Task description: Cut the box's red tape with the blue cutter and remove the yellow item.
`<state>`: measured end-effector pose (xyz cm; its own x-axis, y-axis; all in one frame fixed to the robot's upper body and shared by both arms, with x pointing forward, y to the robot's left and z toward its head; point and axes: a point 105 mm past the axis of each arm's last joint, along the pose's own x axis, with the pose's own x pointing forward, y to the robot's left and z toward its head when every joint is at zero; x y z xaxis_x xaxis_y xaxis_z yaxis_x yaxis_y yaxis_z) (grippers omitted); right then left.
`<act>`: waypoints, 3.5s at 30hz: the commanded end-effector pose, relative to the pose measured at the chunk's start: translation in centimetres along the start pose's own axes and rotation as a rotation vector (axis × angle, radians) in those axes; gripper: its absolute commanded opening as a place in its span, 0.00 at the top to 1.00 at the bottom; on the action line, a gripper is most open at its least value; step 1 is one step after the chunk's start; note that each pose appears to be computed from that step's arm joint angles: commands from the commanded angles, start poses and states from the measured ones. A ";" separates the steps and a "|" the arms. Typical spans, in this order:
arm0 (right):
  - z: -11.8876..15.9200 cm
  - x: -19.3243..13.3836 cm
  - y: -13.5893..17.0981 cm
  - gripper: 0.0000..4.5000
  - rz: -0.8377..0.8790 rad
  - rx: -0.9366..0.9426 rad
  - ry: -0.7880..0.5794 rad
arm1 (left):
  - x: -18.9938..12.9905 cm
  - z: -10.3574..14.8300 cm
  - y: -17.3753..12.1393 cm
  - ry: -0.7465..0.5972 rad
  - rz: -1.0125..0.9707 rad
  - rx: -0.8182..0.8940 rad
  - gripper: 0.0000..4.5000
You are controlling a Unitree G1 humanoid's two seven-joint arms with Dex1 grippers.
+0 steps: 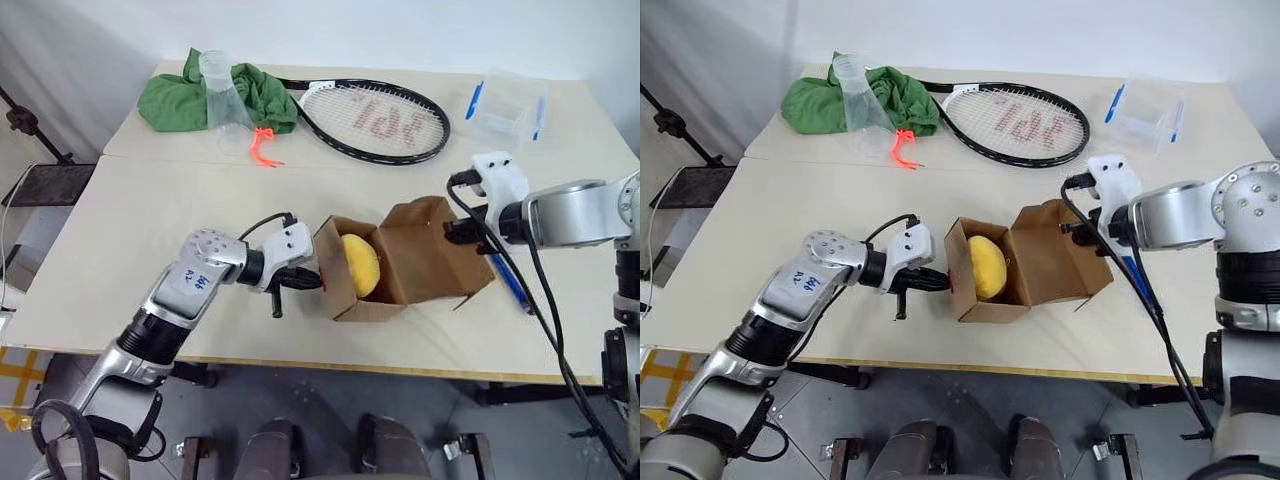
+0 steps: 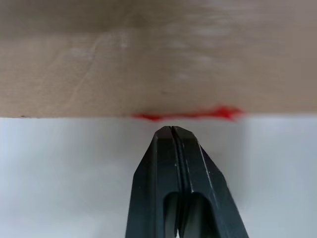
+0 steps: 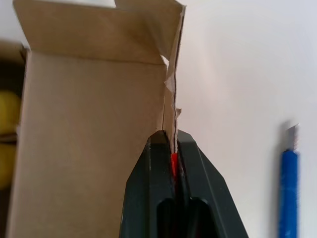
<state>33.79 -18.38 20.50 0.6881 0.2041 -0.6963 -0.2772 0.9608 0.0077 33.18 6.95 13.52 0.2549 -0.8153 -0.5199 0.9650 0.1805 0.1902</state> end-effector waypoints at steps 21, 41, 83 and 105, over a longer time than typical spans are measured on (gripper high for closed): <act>-0.4 -1.2 2.2 0.99 0.028 -0.006 -0.041 | -2.8 3.3 2.0 -0.177 0.063 -0.035 1.00; 0.2 -1.1 2.4 0.99 0.027 -0.011 -0.050 | -0.8 10.0 -1.5 -0.251 -0.214 0.182 1.00; -1.9 -0.3 2.7 0.99 0.041 -0.037 0.031 | 0.2 -0.1 0.8 0.149 -0.033 0.276 1.00; -1.6 0.1 1.3 0.24 0.080 -0.213 -0.190 | -2.1 0.6 2.3 0.060 0.056 0.079 0.46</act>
<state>32.41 -17.10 17.33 0.7319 0.3195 -0.6019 -0.4451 0.8930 -0.0672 34.62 8.12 13.84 0.2795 -0.7586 -0.5885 0.9555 0.1595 0.2481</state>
